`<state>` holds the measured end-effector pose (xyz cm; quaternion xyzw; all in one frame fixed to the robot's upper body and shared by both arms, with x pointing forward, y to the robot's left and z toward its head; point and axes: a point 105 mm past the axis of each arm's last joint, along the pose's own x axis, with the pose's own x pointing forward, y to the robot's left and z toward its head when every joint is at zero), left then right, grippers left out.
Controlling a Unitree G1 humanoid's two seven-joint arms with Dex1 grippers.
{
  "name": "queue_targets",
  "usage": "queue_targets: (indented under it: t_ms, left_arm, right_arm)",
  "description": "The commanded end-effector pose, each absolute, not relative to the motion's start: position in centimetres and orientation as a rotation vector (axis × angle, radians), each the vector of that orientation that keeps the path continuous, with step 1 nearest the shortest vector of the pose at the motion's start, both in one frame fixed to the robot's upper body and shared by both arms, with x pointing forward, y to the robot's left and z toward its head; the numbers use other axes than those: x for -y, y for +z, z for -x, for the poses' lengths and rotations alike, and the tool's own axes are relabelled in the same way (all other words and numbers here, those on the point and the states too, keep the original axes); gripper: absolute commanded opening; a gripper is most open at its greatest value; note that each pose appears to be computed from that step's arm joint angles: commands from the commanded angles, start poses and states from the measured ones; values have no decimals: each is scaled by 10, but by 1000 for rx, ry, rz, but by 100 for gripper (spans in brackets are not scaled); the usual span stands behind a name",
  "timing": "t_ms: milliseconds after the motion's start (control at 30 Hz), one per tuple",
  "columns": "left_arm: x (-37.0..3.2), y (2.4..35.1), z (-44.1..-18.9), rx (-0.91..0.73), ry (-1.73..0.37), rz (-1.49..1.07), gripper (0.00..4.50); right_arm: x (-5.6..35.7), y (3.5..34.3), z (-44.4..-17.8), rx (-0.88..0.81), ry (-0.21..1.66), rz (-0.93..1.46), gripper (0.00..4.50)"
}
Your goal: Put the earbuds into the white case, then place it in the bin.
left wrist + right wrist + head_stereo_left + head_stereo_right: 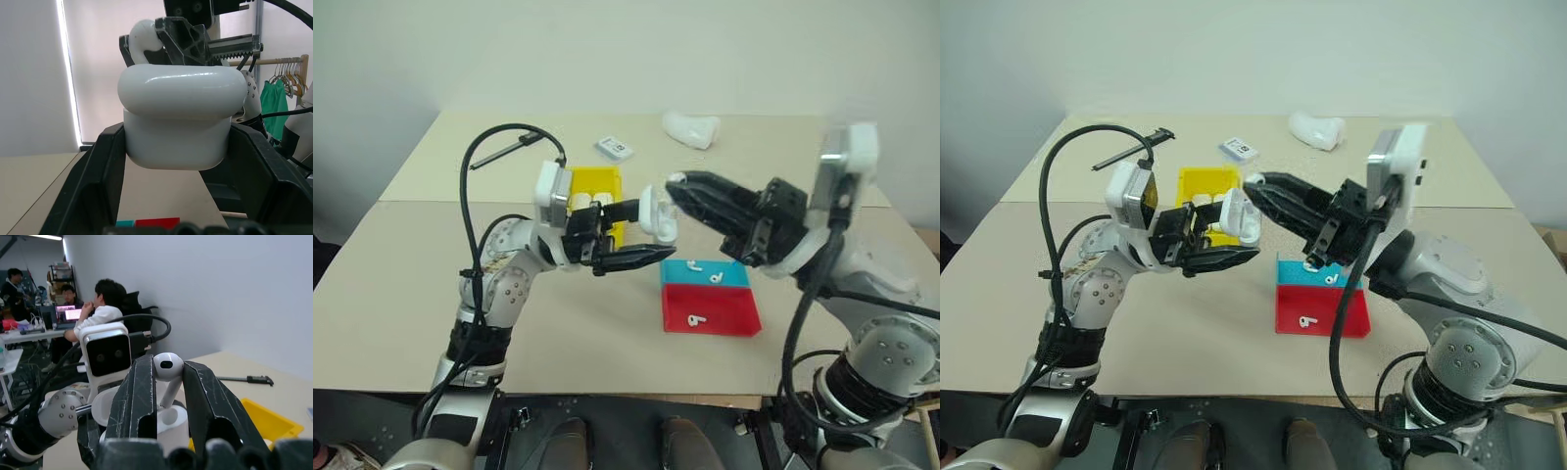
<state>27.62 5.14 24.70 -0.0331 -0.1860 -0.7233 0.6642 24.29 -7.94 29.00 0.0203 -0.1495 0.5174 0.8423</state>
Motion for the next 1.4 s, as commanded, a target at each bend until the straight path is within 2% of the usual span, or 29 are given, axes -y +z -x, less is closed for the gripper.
queue_targets:
  t_ms: [33, 300, 700, 733, 767, 1000, 1067, 1300, 1400]
  left_arm:
    - [-53, 259, -274, 487, -1643, 31, 279]
    - [-53, 259, -272, 500, -1638, 26, 279]
    - [-52, 260, -272, 514, -1626, 20, 279]
    - [-52, 260, -273, 516, -1623, 20, 279]
    - [-52, 261, -273, 519, -1618, 20, 279]
    - [-53, 263, -275, 528, -1603, 14, 279]
    - [-53, 263, -275, 528, -1601, 13, 279]
    - [-61, 263, -276, 514, -1571, -6, 279]
    - [-72, 265, -279, 505, -1528, -22, 279]
  right_arm:
    - [78, 290, -244, 329, 1073, 15, 61]
    - [81, 286, -256, 319, 1017, 52, 61]
    - [79, 280, -253, 303, 1062, 102, 61]
    - [79, 279, -252, 302, 1073, 104, 135]
    - [80, 278, -250, 298, 1086, 114, 153]
    - [83, 277, -251, 288, 1101, 140, 392]
    - [83, 277, -252, 289, 1099, 141, 447]
    - [94, 284, -263, 305, 1054, 140, 447]
    - [114, 294, -279, 295, 999, 180, 447]
